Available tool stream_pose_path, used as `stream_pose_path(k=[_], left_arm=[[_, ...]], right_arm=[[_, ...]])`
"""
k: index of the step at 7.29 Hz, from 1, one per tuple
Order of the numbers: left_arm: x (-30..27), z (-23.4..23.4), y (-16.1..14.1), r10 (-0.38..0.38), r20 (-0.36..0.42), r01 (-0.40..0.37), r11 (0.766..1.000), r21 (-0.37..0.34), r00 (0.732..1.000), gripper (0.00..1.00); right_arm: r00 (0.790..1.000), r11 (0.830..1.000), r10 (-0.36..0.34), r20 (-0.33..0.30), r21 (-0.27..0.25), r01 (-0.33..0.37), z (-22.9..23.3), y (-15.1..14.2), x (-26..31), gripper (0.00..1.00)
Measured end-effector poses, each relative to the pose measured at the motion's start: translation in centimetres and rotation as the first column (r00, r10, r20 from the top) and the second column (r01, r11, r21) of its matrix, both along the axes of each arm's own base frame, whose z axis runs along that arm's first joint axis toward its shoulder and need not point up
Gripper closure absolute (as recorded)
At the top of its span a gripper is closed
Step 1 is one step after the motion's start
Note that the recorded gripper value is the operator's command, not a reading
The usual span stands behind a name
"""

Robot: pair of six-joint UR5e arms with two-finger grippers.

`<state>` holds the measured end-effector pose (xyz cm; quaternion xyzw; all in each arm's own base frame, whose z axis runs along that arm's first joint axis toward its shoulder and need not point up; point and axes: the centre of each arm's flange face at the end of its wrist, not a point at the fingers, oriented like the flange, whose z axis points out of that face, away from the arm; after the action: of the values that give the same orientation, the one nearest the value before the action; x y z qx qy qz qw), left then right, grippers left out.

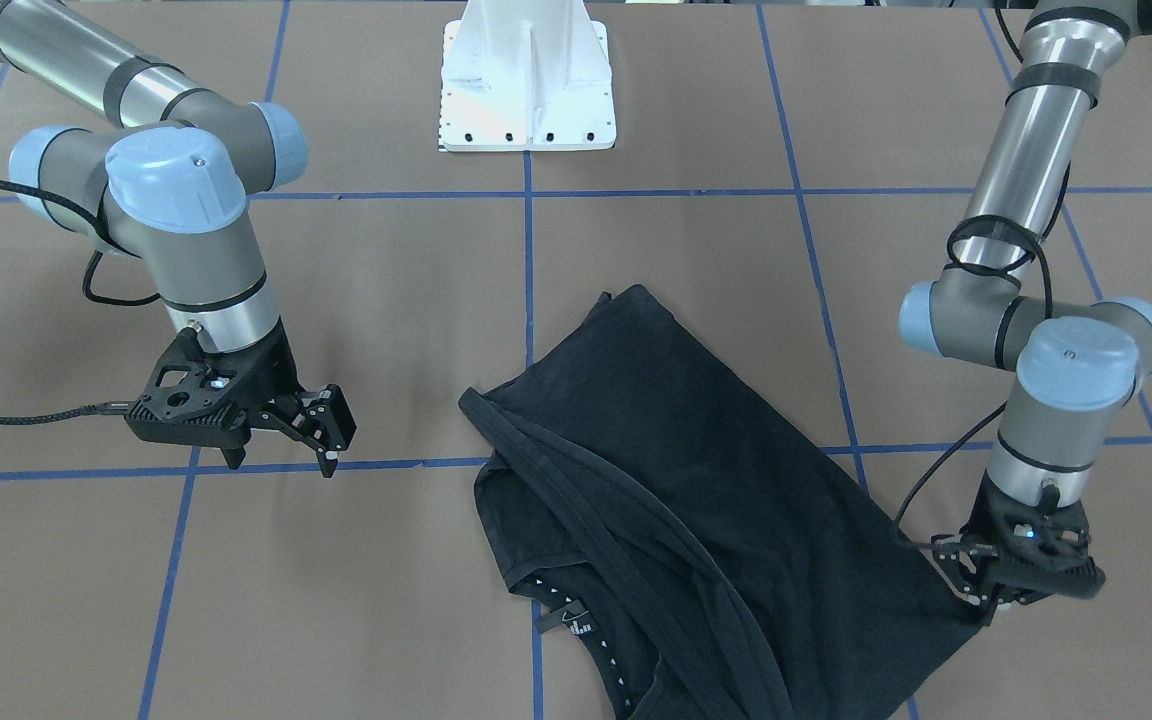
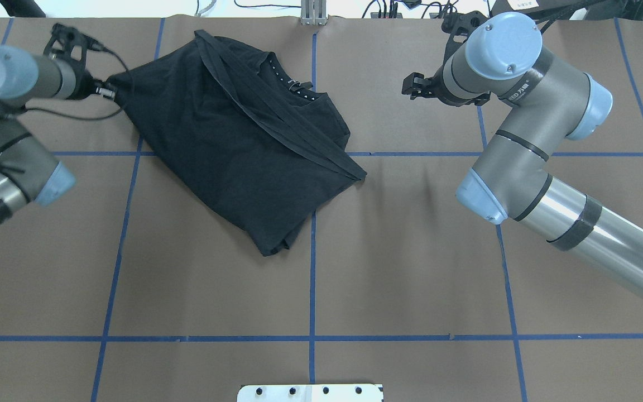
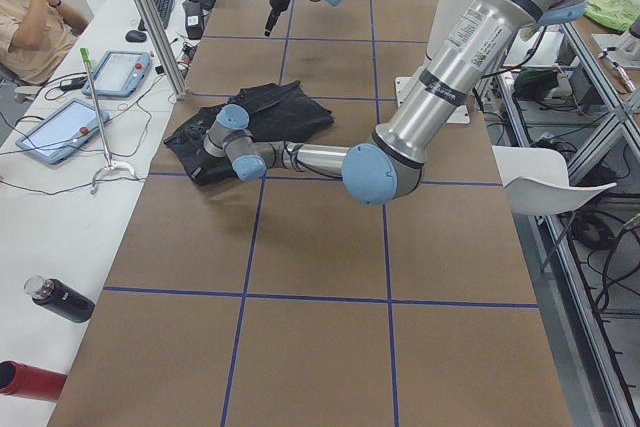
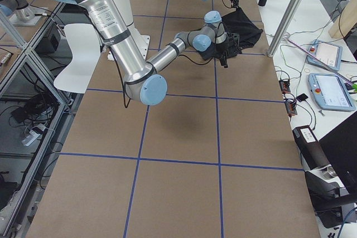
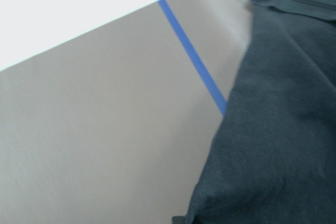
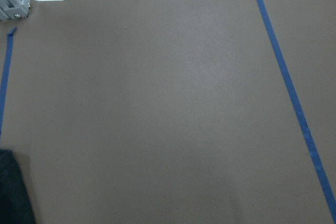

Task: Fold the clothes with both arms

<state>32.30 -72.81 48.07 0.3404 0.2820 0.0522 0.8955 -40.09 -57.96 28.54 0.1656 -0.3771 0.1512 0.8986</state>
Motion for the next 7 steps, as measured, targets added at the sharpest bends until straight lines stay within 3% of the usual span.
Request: stream_pose_path(k=[2,3,4,5,7], left_arm=[[-2.0,0.0,0.2,0.009,-0.034,-0.007,0.998,0.060,0.999,0.00],[-3.8,0.4,1.2,0.043,-0.072,-0.038,0.997,0.069,0.996,0.00],[-5.3,0.8,2.3,0.075,-0.105,-0.068,0.995,0.071,0.992,0.00],[-6.0,1.0,3.1,0.091,-0.122,-0.082,0.994,0.075,0.988,0.00],[-6.5,1.2,3.8,0.099,-0.131,-0.090,0.993,0.076,0.986,0.00]], right_arm=[[1.000,1.000,0.010,0.023,-0.008,-0.009,-1.9,0.6,-2.8,0.00],[0.998,0.999,0.048,0.029,-0.021,-0.048,-3.5,0.2,-5.5,0.01],[0.995,0.995,0.091,0.037,-0.040,-0.089,-5.0,-0.2,-8.6,0.05],[0.991,0.991,0.123,0.045,-0.058,-0.120,-5.9,-0.2,-11.5,0.19],[0.980,0.977,0.190,0.054,-0.106,-0.184,-6.1,0.7,-15.8,0.23]])
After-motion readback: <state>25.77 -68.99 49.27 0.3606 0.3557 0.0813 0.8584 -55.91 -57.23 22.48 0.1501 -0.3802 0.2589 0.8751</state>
